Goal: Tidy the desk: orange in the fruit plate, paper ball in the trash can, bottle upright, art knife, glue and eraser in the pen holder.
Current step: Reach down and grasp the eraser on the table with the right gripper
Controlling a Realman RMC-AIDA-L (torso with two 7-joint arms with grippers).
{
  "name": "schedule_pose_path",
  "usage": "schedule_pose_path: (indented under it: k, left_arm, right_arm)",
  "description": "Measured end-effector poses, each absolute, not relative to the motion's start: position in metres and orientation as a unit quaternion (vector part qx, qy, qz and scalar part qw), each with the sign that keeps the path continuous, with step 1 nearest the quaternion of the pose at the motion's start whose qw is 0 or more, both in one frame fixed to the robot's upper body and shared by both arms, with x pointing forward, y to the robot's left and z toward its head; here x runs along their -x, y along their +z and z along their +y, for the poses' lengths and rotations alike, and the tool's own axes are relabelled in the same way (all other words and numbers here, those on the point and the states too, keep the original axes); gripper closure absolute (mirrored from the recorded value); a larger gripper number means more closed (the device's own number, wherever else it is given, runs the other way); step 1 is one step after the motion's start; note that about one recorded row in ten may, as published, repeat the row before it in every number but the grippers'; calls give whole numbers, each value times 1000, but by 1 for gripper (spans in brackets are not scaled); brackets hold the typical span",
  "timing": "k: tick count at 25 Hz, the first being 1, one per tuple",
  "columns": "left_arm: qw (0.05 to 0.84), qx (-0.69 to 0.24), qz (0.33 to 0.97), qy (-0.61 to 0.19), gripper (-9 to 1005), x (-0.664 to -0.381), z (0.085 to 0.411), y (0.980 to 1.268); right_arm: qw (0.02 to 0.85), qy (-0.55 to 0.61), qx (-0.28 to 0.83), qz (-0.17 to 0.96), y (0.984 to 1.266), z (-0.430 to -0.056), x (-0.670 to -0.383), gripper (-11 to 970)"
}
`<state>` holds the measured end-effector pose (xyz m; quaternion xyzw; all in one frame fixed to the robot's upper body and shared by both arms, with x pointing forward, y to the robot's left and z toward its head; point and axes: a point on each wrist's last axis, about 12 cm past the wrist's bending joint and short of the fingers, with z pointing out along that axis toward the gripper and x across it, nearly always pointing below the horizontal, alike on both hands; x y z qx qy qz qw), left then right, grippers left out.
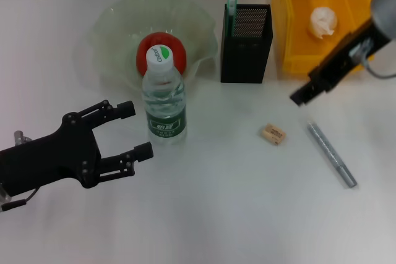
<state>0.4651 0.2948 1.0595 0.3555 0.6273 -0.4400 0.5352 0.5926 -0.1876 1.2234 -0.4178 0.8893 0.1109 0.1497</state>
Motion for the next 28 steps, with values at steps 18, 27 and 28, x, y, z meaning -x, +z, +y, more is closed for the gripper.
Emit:
schedule_pose_path:
  k: [18,27,28]
  left_arm:
    - [529,-360,630,-440,149,-464,292,1056]
    - [528,-361,628,-442,149,-463,289,1055]
    - [528,-361,629,-442,149,-463,289,1055]
  right_arm:
    - [114,62,460,878,1147,-141,-595,360]
    - [110,53,465,877,1136,-135,-596,437]
    - [110,53,465,877,1136,-135,-596,459]
